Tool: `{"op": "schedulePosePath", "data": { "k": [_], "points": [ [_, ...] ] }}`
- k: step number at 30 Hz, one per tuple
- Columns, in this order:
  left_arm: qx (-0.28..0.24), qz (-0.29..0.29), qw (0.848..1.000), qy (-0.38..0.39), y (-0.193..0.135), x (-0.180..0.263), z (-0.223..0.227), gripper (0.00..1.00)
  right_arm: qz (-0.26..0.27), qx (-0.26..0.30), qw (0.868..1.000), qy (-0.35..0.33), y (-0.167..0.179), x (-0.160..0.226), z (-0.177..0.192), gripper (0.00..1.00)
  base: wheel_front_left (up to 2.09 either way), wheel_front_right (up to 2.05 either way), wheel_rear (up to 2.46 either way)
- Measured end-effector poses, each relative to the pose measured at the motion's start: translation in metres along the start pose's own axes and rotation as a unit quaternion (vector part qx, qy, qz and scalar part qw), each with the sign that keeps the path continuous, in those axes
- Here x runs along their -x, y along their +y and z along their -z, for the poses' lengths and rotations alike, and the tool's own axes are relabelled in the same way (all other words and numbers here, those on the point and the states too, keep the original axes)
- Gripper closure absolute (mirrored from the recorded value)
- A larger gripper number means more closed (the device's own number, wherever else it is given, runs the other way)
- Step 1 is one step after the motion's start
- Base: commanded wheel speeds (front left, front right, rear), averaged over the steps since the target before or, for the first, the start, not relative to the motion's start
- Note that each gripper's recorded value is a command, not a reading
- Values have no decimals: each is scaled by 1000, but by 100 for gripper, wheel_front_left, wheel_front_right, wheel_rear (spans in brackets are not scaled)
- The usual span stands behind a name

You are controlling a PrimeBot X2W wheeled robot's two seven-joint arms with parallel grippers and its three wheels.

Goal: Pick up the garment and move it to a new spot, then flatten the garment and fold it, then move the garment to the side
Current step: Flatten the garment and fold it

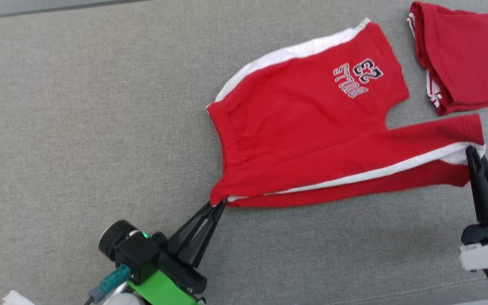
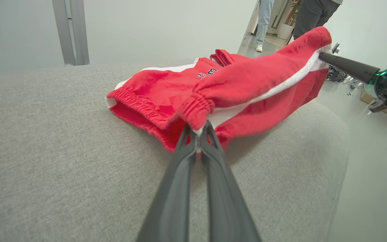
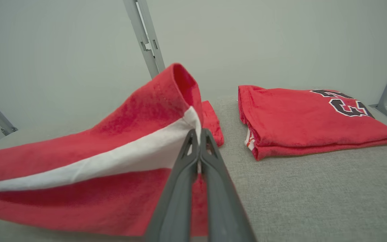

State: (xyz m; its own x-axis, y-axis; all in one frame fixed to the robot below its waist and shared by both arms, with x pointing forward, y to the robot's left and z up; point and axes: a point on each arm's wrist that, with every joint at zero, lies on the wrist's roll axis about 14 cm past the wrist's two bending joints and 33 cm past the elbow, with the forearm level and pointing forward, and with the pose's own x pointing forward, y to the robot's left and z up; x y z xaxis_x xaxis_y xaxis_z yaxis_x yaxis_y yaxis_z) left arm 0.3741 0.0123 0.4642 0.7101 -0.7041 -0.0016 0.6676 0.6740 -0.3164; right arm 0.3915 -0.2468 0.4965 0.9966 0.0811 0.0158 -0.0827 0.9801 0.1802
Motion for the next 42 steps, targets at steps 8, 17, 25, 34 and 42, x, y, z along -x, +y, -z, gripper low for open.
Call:
{"op": "schedulePosePath", "data": {
  "k": [8,17,25,34,42],
  "points": [
    [28,-18,999,-23,-9,17,-16,100,-12,-2,1000,-4,8,15,-6,100,0,0,0],
    [51,4,999,17,5,-25,-20,100,-25,-14,998,49,-1,-41,13,100,0,0,0],
    [56,-7,997,50,43,-62,-31,100,-39,-11,991,124,-6,-103,29,100,0,0,0],
    [81,-35,989,122,79,-80,5,100,-46,3,976,212,-3,-163,62,99,0,0,0],
    [72,-55,987,129,95,-79,17,0,-49,-15,980,193,6,-177,73,0,0,0,0]
  ]
}}
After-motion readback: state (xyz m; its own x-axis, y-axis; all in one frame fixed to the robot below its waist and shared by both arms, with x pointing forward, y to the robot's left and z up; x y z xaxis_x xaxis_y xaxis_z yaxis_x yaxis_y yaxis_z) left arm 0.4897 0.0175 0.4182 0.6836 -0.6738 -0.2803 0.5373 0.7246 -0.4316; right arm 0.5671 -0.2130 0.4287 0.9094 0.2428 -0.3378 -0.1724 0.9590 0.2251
